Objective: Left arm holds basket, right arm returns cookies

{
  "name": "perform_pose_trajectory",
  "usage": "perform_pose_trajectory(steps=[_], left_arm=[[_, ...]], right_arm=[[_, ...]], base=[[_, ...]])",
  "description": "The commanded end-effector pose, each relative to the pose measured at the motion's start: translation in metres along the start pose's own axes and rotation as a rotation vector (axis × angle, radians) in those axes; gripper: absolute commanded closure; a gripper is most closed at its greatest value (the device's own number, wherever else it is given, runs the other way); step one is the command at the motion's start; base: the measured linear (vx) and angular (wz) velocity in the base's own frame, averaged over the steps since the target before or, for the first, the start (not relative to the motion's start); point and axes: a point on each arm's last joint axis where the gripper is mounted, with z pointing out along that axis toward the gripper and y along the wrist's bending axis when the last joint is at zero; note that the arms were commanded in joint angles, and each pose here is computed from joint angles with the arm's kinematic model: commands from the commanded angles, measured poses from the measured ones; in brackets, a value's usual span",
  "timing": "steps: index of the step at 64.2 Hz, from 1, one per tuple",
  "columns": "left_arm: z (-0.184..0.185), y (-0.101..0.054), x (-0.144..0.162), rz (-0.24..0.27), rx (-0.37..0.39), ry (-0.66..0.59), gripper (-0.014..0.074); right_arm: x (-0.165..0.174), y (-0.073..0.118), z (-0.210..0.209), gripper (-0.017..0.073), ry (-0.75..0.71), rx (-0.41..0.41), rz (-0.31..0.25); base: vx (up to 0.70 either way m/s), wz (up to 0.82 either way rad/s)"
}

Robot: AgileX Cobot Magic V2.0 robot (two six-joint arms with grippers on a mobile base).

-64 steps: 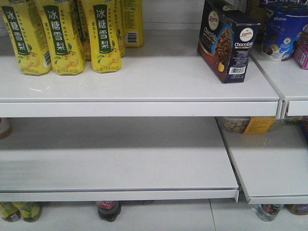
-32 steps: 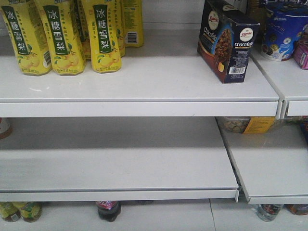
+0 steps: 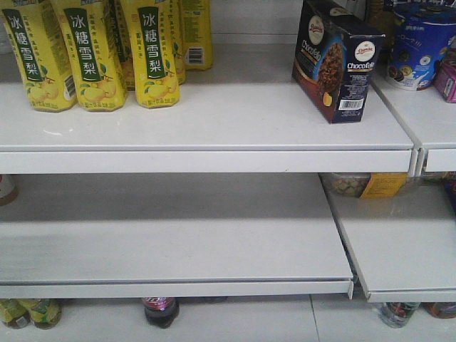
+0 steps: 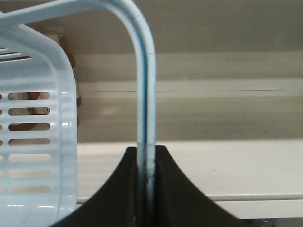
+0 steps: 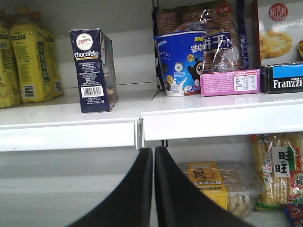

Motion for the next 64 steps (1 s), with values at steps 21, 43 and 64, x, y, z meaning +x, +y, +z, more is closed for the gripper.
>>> perform_pose_trajectory(steps=[21,43,64], left_arm=[[-0.005,-0.001,-0.019,0.027,-0.002,-0.156,0.0600],[-0.005,-0.001,-0.019,0.027,-0.002,-0.156,0.0600],[-0.005,-0.001,-0.019,0.027,-0.002,-0.156,0.0600]], right_arm=[[-0.008,0.000,0.000,0.0567,-0.013,0.002,-0.003],[-0.017,0.001,0.000,0.0567,-0.115,0.005,-0.106],[-0.009,0.013,-0.001,0.0567,-0.038,-0.026,-0.252]], base=[[0.00,0.00],[0.00,0.00],[0.00,0.00]])
